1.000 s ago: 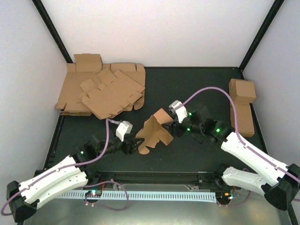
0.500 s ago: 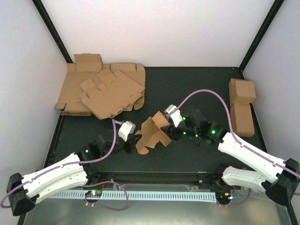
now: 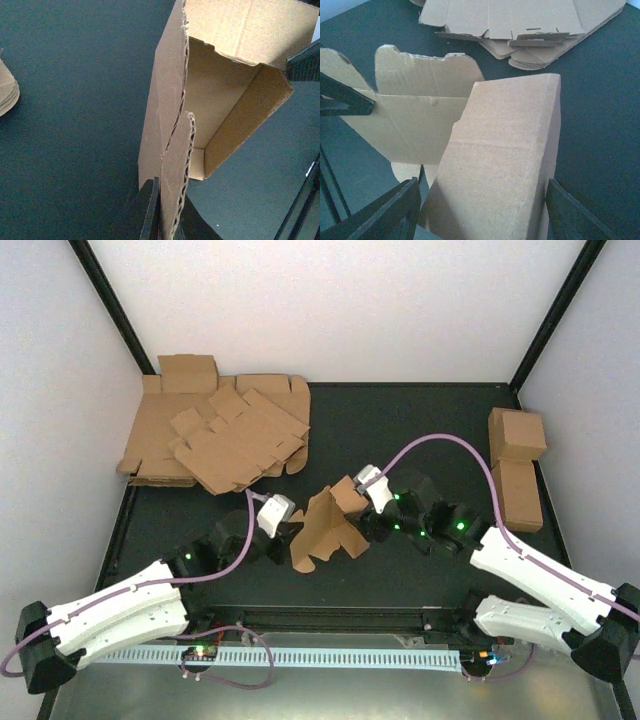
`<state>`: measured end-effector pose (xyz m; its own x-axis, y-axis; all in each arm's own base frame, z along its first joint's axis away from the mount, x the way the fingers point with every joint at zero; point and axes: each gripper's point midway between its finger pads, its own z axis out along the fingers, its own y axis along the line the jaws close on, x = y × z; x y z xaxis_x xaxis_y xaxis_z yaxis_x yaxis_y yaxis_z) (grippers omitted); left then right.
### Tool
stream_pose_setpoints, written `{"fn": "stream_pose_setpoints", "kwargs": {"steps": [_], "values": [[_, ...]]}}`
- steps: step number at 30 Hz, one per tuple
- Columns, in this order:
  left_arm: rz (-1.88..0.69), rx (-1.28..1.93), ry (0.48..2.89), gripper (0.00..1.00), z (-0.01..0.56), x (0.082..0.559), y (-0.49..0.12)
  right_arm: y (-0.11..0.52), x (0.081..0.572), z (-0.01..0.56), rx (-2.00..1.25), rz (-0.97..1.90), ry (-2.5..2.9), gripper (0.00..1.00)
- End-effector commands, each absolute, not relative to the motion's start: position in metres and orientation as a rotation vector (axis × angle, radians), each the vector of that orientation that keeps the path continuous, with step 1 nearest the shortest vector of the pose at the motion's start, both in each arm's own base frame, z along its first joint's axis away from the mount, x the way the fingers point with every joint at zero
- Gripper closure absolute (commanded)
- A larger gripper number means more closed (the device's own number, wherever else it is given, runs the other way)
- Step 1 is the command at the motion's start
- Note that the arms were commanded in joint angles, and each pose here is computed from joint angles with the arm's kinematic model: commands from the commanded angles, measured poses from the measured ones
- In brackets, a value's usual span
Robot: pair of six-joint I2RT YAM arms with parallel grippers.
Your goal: Fold the paper box
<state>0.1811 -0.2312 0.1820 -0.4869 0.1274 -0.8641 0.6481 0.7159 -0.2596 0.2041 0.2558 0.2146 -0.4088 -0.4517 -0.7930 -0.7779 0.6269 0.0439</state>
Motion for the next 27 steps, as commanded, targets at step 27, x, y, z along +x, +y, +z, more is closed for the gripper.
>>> {"fn": "stream_pose_setpoints", "kwargs": {"steps": [27], "values": [[-0.684, 0.627, 1.970, 0.95, 0.222, 0.186, -0.237, 0.263, 0.175, 0.201, -1.109, 0.332, 2.002, 0.35]]}}
